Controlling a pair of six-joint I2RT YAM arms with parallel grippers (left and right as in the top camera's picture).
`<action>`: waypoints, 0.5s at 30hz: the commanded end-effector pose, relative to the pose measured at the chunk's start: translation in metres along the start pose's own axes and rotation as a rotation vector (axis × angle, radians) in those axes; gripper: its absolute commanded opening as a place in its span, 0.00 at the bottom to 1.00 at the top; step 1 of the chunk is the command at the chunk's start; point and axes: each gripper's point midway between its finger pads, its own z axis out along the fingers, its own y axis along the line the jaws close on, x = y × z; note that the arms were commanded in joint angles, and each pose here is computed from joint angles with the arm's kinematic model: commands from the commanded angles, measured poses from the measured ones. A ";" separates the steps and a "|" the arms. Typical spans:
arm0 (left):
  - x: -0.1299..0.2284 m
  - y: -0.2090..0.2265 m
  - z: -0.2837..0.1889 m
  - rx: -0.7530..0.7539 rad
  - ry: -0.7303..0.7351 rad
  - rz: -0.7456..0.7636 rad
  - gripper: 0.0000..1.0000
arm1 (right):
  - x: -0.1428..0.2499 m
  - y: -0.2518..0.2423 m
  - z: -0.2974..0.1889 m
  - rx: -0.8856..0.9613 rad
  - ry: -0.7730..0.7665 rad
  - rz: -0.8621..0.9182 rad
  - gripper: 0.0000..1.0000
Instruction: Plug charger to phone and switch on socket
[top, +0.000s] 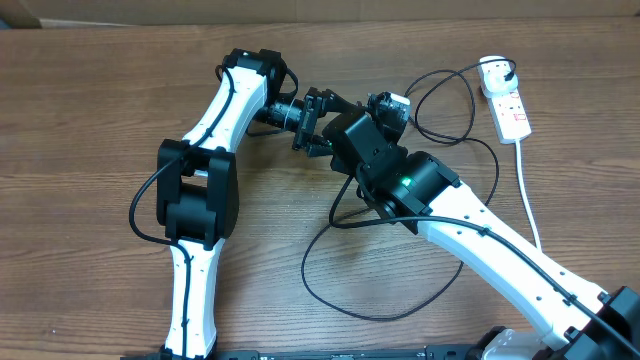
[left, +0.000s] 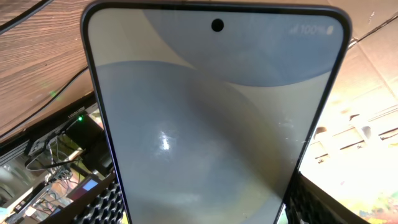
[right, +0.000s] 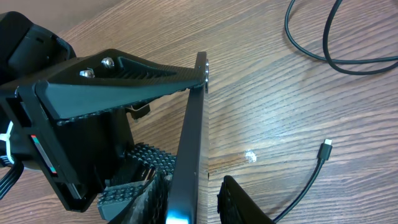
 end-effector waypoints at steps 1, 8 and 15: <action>0.005 -0.009 0.003 0.023 0.021 0.062 0.63 | -0.010 0.003 -0.002 -0.001 -0.030 0.013 0.27; 0.005 -0.009 0.003 0.023 0.021 0.068 0.63 | -0.010 0.005 0.000 -0.005 -0.033 0.015 0.25; 0.005 -0.009 0.003 0.023 0.021 0.068 0.63 | -0.009 0.004 0.001 -0.002 -0.031 0.014 0.22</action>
